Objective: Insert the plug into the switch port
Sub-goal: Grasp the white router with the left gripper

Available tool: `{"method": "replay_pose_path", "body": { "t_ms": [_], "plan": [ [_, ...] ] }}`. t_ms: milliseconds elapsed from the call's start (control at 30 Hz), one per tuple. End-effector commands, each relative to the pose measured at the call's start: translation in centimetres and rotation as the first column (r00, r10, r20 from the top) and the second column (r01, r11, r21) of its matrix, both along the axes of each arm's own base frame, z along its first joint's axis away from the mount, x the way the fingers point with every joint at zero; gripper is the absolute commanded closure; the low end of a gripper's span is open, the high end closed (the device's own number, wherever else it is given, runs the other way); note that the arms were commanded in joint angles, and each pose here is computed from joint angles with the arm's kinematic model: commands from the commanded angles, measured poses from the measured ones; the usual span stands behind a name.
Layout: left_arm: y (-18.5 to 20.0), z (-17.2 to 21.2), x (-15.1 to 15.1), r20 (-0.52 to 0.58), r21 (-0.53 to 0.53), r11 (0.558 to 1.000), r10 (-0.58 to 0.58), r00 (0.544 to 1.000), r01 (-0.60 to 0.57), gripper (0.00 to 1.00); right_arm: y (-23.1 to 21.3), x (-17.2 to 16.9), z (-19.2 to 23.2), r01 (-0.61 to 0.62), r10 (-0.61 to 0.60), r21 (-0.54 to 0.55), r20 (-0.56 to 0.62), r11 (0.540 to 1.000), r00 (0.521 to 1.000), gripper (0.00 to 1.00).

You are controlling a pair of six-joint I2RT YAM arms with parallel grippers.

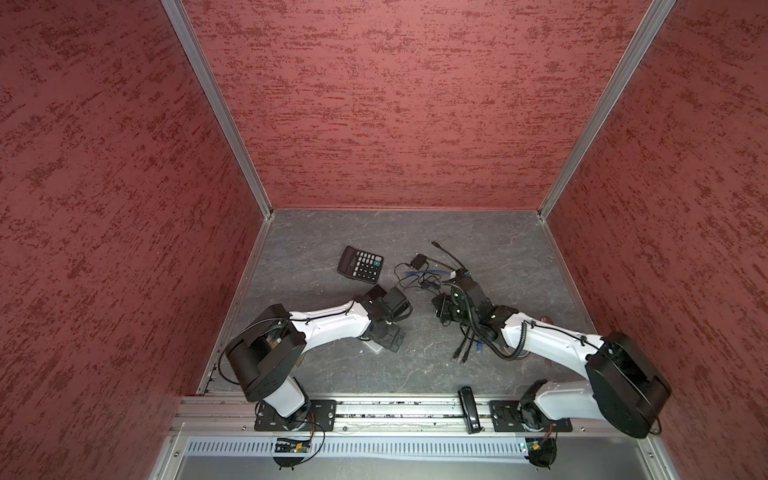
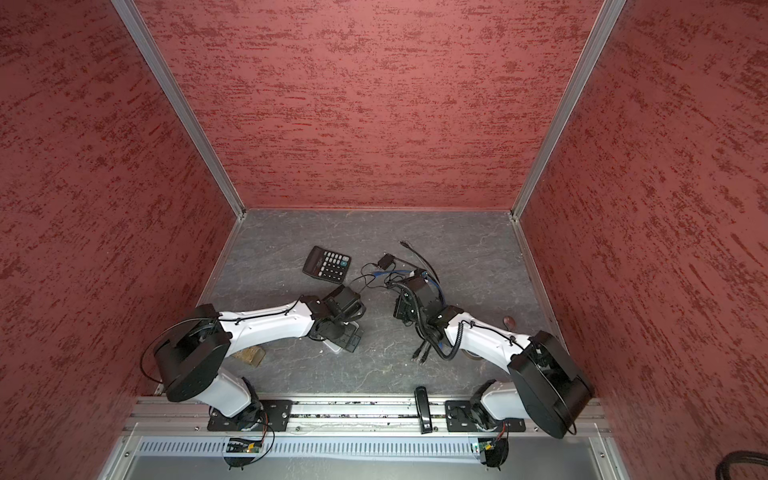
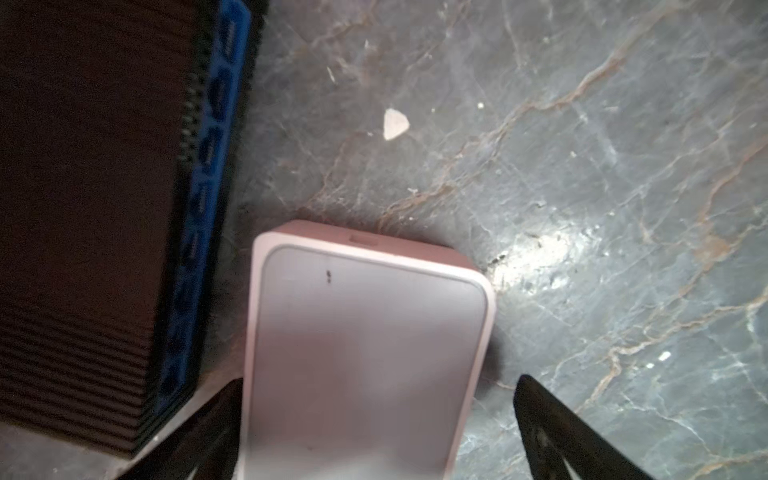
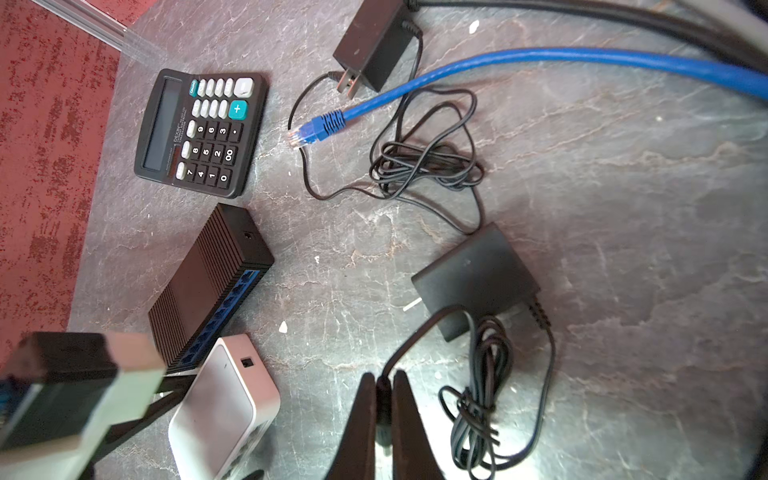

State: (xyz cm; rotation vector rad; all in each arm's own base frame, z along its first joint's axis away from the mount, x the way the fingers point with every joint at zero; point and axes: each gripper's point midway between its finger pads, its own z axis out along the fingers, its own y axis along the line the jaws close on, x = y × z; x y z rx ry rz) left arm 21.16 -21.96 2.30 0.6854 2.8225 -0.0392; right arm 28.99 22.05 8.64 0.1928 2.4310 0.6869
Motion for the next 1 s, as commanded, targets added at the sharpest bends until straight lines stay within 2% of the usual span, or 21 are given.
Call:
{"method": "replay_pose_path", "body": {
  "t_ms": [0,200,300,433,533,600,800,967],
  "plan": [
    [1.0,0.0,-0.5,-0.027,0.056,0.997,0.048,0.998,-0.047,0.01,0.2,0.2,0.2,0.008,-0.009,0.024,0.004,1.000,1.000,1.00],
    [0.8,-0.1,-0.7,-0.021,0.021,0.997,0.073,0.997,-0.073,0.08,0.5,0.3,0.1,-0.001,0.001,0.034,0.005,0.999,1.000,1.00],
    [0.2,-0.4,-0.7,-0.020,0.012,0.998,0.055,0.998,-0.055,0.16,0.6,0.4,0.3,-0.003,0.002,0.039,0.011,0.999,1.000,1.00],
    [-1.0,-1.1,-1.0,-0.029,0.000,1.000,0.016,0.999,-0.016,0.32,0.6,0.6,1.1,0.000,-0.001,0.052,0.035,0.999,0.999,1.00],
    [-1.4,-1.6,-1.1,-0.022,-0.002,1.000,0.010,1.000,-0.010,0.50,0.6,0.7,1.8,0.000,-0.003,0.066,0.055,0.998,0.998,1.00],
    [-1.7,-1.7,-1.0,-0.011,-0.016,1.000,0.009,1.000,-0.010,0.57,0.7,0.7,2.1,-0.002,-0.003,0.075,0.065,0.997,0.998,1.00],
    [-3.9,-0.1,-0.5,0.085,-0.123,0.992,-0.024,0.996,0.034,0.70,0.8,0.8,2.9,-0.007,-0.002,0.095,0.094,0.995,0.996,1.00],
    [-6.1,2.7,0.1,0.215,-0.262,0.959,-0.055,0.975,0.112,0.74,0.9,0.9,3.7,-0.016,0.001,0.117,0.128,0.993,0.992,1.00]
  ]
}}
